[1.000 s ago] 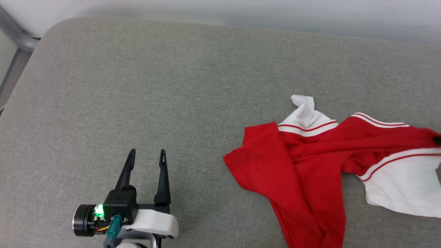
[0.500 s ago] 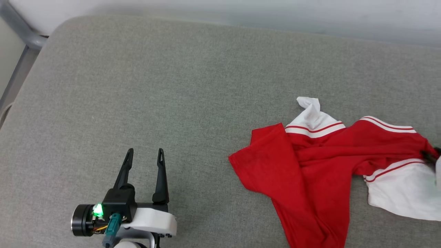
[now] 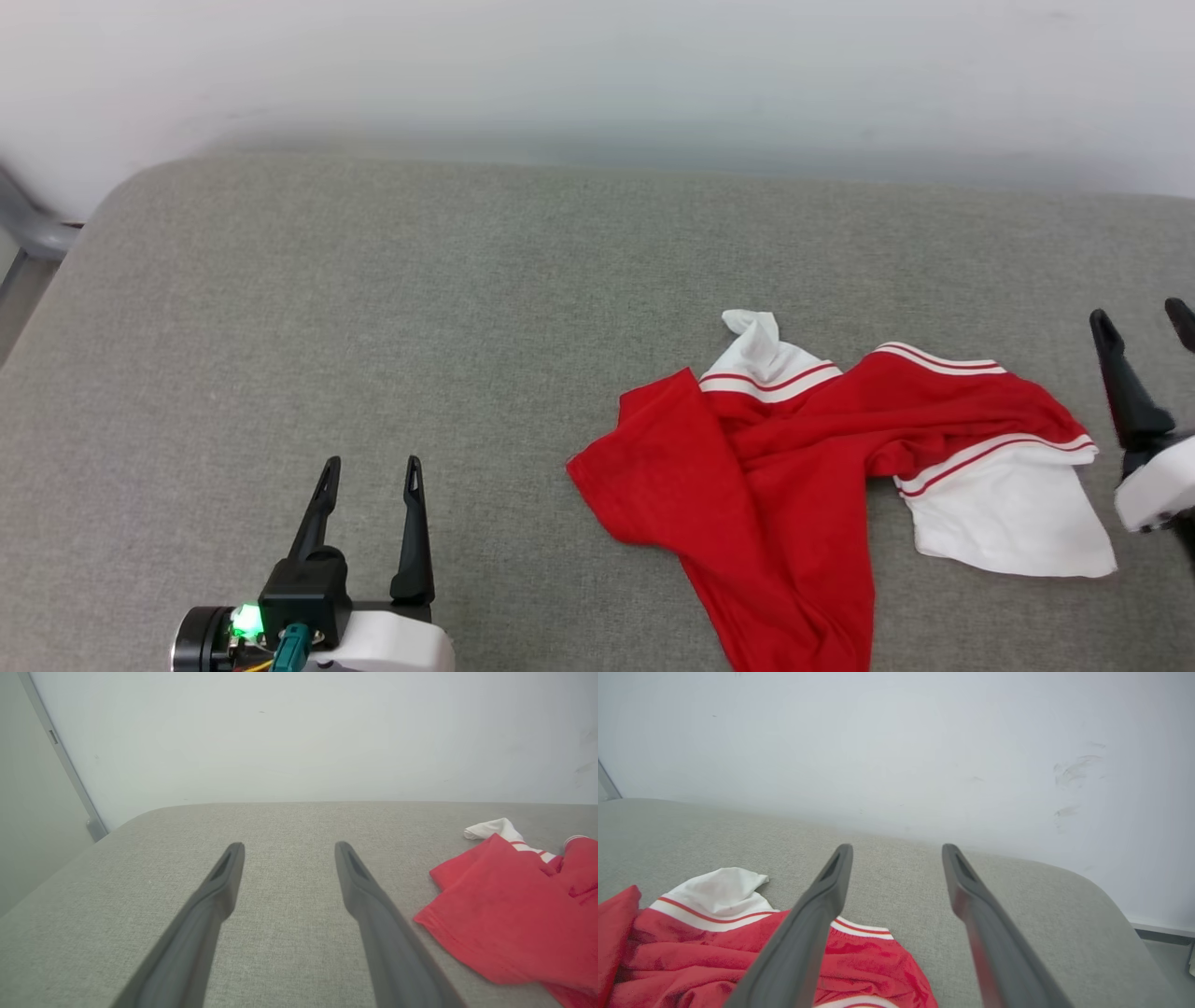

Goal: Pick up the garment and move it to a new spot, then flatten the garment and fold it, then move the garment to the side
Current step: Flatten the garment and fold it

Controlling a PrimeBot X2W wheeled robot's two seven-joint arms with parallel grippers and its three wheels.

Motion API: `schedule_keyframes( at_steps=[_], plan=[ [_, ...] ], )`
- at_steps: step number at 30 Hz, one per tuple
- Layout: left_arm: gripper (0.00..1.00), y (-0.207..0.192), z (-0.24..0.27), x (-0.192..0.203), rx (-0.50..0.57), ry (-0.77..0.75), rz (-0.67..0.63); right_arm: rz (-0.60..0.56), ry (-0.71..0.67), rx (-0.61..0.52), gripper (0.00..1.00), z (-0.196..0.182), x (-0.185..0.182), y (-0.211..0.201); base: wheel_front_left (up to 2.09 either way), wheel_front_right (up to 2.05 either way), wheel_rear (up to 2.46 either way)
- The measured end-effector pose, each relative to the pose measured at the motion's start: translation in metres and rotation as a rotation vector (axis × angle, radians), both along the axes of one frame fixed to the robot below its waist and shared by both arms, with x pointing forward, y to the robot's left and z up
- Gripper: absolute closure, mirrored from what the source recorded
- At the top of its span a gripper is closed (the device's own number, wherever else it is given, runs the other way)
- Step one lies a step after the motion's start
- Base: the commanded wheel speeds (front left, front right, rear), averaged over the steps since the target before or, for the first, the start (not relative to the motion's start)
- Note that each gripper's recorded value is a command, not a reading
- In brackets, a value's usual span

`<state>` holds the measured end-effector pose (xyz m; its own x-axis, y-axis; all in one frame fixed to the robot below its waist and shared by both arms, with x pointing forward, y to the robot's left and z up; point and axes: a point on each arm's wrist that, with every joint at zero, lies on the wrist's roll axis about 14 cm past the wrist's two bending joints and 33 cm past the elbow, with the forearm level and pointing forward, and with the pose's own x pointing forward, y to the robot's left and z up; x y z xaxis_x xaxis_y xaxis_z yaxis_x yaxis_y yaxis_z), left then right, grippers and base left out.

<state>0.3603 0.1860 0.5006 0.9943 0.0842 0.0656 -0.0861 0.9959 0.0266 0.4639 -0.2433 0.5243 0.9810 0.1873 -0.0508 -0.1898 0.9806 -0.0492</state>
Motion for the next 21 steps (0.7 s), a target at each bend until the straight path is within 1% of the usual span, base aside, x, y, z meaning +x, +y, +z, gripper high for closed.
schedule_keyframes(
  at_steps=[4,9,14,21],
  plan=[
    [0.00,-0.005,0.003,-0.002,0.000,-0.009,-0.020,-0.041,-0.120,0.053,0.00,0.013,-0.022,0.010,0.00,0.00,0.00],
    [0.00,-0.009,0.008,-0.002,0.015,-0.026,-0.054,-0.072,-0.192,0.087,0.00,0.017,-0.052,0.030,0.00,0.00,0.00],
    [0.00,-0.011,0.026,0.012,0.046,-0.078,-0.103,-0.102,-0.193,0.115,0.00,0.010,-0.073,0.040,0.00,0.00,0.00],
    [0.00,-0.028,0.052,0.049,0.085,-0.146,-0.262,-0.118,-0.170,0.119,0.00,0.001,-0.086,0.042,0.00,0.00,0.00]
  ],
)
